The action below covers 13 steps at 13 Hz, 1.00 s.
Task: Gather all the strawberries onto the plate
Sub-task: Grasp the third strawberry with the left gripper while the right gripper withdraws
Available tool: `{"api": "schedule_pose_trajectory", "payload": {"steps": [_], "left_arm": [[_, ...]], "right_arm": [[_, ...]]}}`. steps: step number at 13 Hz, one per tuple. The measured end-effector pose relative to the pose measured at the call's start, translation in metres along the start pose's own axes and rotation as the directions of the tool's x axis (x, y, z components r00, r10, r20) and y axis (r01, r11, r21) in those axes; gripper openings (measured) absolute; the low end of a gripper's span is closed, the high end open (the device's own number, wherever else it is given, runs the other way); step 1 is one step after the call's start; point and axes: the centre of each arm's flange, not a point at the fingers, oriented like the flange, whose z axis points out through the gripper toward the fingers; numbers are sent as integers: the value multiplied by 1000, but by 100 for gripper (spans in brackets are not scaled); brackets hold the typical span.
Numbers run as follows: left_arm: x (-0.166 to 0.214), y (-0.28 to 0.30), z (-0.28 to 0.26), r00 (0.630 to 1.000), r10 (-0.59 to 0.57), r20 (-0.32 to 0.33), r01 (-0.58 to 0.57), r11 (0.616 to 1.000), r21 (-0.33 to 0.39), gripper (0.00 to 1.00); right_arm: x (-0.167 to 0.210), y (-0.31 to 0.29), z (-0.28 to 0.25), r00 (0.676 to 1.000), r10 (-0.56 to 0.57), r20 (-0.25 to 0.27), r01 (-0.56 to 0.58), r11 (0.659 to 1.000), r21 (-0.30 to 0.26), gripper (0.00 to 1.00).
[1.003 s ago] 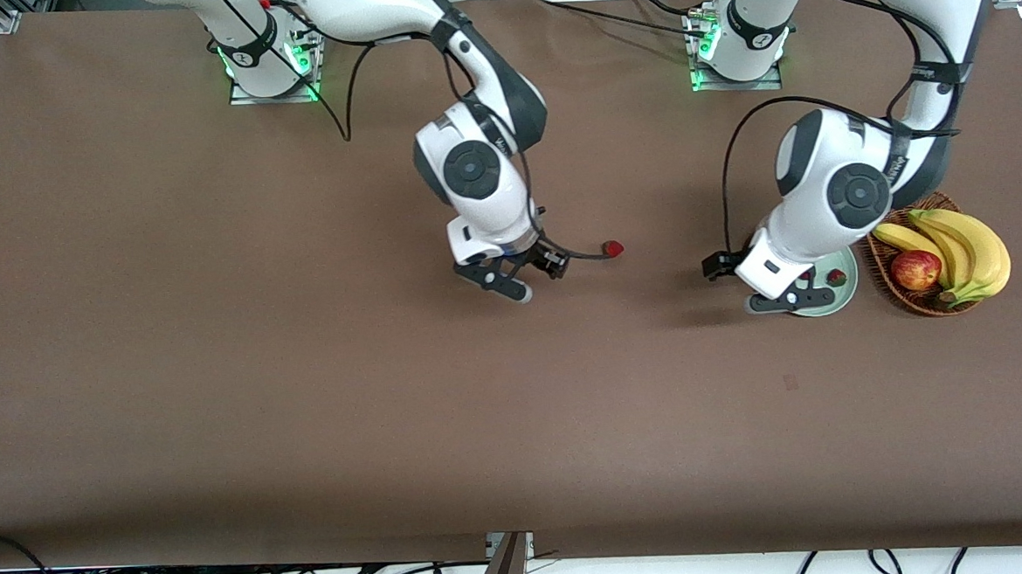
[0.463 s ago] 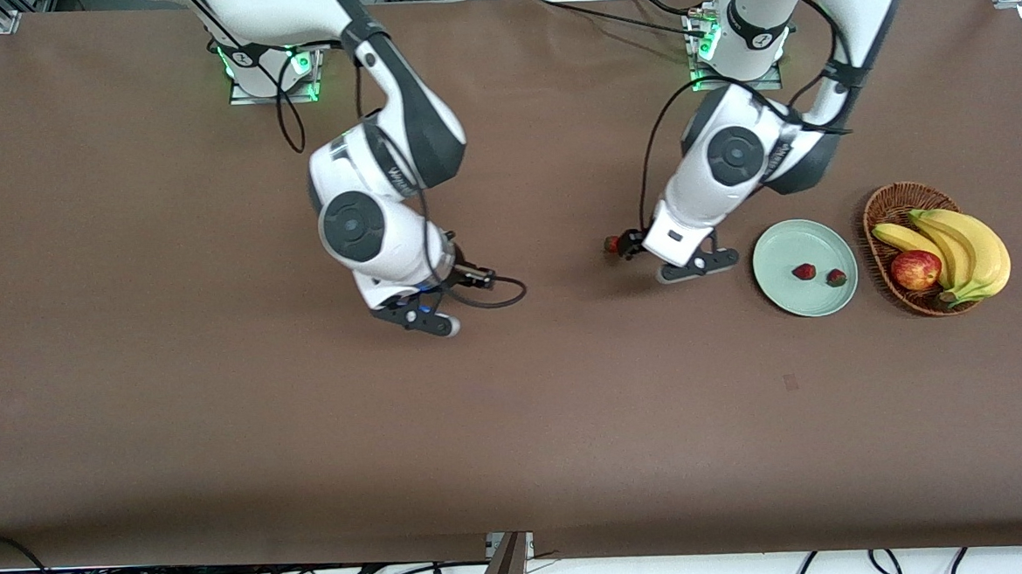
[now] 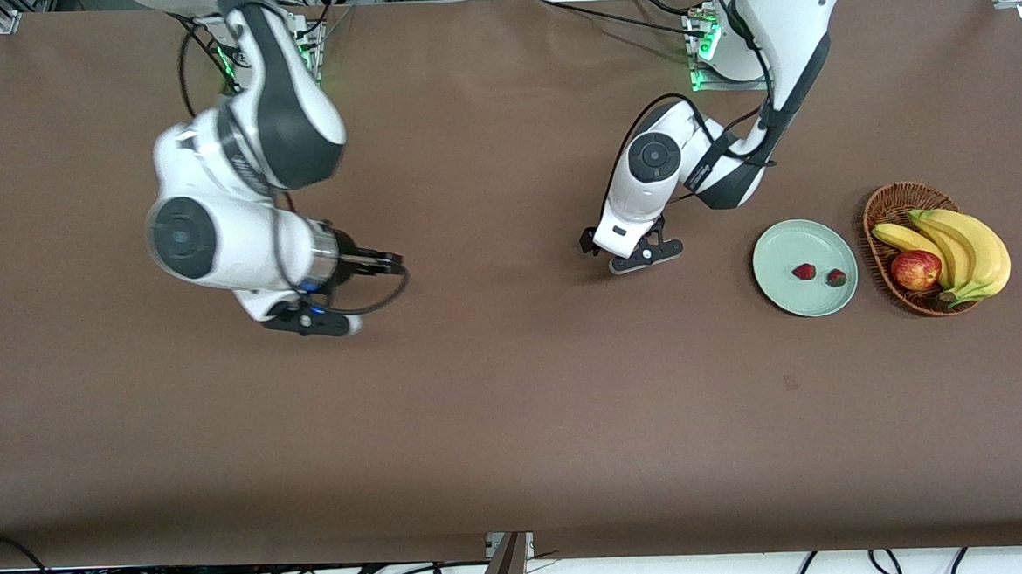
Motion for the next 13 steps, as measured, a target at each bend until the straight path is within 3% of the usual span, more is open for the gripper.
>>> {"api": "schedule_pose_trajectory", "payload": {"steps": [3,8,13], "left_arm": [[1,-2,9,1000,-17,9,17,1000,2,95],[2,1,6,998,-66,5,66,998,-2,39],[15,6,-16,994,-103,-30,102,994,-32,36]], "right_arm": [[-13,49,-46,998,-51,24,51,999,3,67],[-48,113,-91,991,-130,-10,128,983,-131,71],[-86,185,-118,970,-242,-40,231,957,-174,77]]}}
